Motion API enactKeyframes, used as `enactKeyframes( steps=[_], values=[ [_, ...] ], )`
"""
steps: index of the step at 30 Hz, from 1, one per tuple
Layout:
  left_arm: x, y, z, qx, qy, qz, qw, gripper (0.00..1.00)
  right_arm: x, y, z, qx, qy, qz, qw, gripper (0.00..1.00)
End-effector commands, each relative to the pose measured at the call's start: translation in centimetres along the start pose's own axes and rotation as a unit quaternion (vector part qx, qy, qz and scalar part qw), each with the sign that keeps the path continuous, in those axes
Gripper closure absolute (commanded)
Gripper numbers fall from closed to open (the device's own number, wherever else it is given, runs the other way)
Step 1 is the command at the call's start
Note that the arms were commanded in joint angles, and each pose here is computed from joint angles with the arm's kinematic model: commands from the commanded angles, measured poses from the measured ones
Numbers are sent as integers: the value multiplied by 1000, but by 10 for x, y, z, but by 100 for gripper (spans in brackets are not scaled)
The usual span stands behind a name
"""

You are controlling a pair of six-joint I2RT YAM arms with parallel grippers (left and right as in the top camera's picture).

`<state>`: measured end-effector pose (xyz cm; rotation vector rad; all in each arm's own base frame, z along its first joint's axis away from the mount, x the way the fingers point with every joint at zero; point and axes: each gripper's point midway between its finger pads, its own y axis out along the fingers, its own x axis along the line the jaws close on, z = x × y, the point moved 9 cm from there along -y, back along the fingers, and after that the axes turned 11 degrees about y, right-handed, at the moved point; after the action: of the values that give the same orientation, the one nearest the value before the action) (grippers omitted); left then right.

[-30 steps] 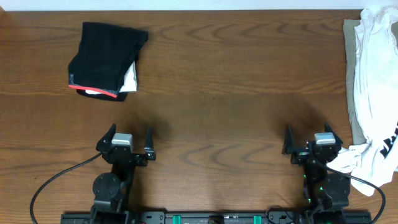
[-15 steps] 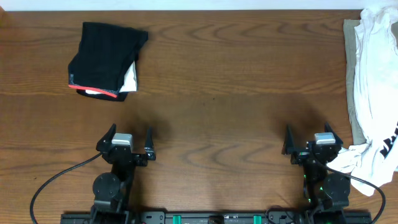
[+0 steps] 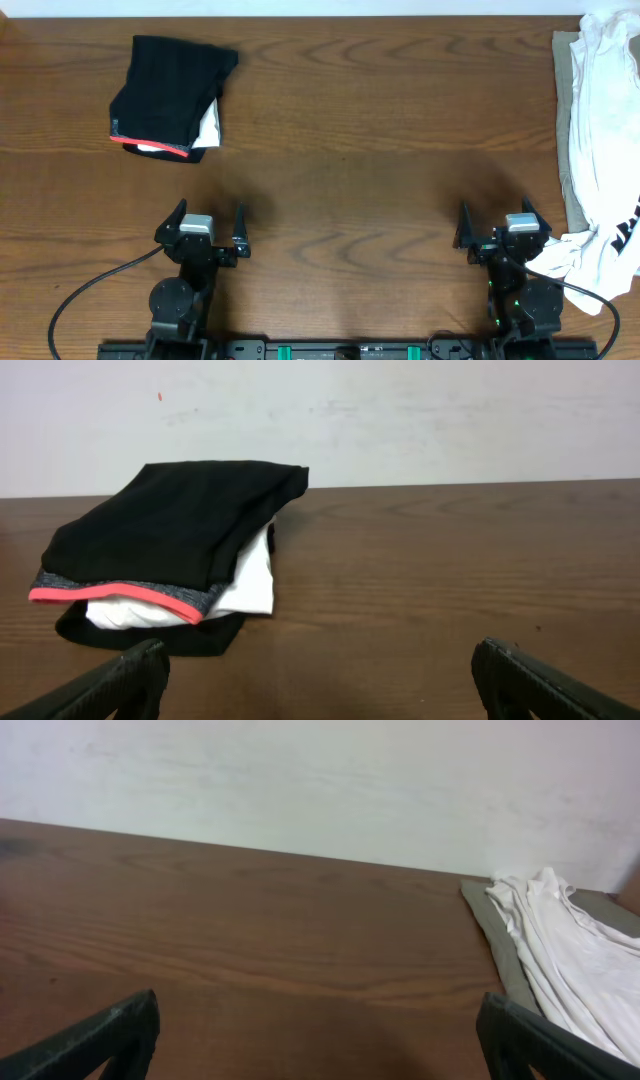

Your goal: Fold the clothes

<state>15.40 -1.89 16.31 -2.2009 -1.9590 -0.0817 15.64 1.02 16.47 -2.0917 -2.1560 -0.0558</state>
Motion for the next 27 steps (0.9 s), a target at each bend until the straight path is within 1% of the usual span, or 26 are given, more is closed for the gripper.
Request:
enactKeyframes(
  steps=[1, 15, 18, 21, 27],
  values=[
    [-2, 1, 12, 24, 8, 1, 1000, 2, -3, 0, 0, -2, -6, 14, 1000, 1],
    [-2, 1, 12, 24, 8, 1, 1000, 2, -3, 0, 0, -2, -6, 14, 1000, 1],
    [-2, 1, 12, 24, 8, 1, 1000, 2, -1, 0, 1, 2, -5, -1, 1000, 1],
    [-2, 1, 12, 24, 7, 1, 1000, 2, 3, 0, 2, 7, 30, -28, 999, 1],
    [-2, 1, 12, 24, 8, 1, 1000, 2, 4, -2, -2, 13, 72, -27, 997, 1]
  ],
)
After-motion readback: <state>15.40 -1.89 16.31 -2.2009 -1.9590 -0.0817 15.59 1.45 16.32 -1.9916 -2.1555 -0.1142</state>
